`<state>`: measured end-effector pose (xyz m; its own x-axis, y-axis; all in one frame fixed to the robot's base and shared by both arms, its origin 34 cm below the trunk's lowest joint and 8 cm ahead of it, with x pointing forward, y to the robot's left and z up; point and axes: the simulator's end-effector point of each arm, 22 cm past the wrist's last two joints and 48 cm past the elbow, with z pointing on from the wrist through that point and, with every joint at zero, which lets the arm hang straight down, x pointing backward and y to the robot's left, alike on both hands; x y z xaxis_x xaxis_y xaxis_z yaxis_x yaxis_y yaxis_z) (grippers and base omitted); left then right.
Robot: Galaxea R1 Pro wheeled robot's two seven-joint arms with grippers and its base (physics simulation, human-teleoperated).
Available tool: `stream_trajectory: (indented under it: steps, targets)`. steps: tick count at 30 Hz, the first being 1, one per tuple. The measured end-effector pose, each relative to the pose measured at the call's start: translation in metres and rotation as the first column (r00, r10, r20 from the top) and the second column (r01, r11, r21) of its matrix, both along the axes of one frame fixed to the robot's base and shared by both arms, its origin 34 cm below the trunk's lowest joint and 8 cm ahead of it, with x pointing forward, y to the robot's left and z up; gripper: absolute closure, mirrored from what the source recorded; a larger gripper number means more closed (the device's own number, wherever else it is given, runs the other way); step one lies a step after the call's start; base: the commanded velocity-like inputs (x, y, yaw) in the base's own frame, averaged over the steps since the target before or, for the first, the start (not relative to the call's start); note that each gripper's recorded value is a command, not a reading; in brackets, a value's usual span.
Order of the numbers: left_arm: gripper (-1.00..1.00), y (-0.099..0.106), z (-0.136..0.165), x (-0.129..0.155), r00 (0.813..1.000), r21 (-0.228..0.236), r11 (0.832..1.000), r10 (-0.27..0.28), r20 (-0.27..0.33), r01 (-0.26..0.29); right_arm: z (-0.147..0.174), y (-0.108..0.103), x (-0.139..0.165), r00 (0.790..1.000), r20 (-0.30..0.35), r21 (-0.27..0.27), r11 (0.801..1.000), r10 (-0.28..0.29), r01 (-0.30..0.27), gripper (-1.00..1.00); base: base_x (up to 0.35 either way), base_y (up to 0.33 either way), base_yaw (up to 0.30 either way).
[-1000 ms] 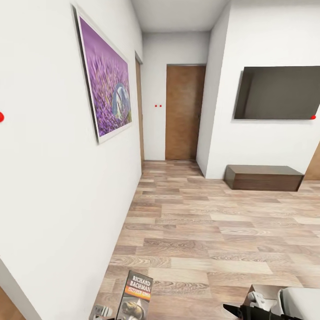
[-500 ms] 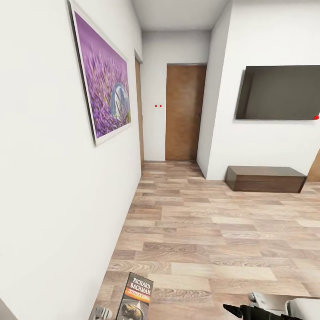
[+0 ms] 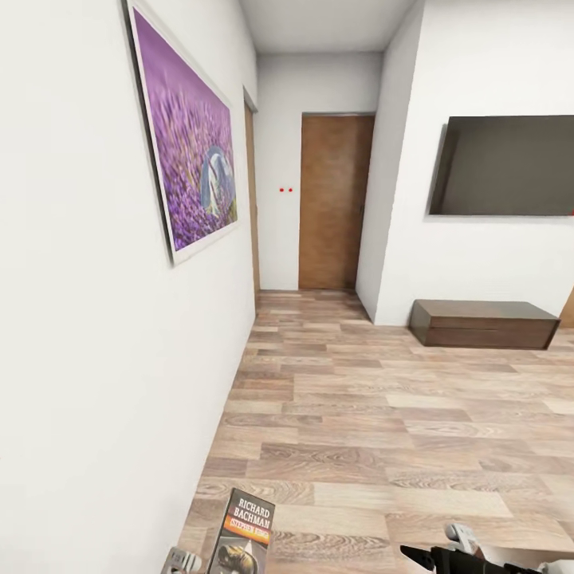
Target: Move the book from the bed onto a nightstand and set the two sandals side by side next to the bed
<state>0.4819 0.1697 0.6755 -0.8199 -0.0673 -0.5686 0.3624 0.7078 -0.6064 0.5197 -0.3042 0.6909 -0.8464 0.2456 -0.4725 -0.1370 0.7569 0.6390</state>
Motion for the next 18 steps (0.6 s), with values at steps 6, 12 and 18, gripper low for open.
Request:
stream_trajectory:
  steps: [6,12,18]
  targets:
    - [1.00,-0.0011,0.0002,-0.0006,1.000,-0.001,1.000,-0.002,0.000,0.002,0.0003,0.0001,-0.0002,1.000,0.001,0.000,1.000,0.000,0.000,-1.00,0.280,0.002,0.000]
    - [1.00,-0.0012,0.0001,-0.0006,1.000,-0.001,1.000,-0.002,0.000,0.002,0.0003,0.0001,-0.0002,1.000,0.001,0.000,1.000,0.000,0.000,-1.00,0.324,0.000,0.000]
    - [1.00,-0.0012,-0.0001,-0.0010,1.000,0.000,1.000,-0.003,-0.001,0.003,0.0003,0.0003,-0.0002,1.000,0.001,0.000,1.000,0.000,0.000,-1.00,0.328,0.009,0.000]
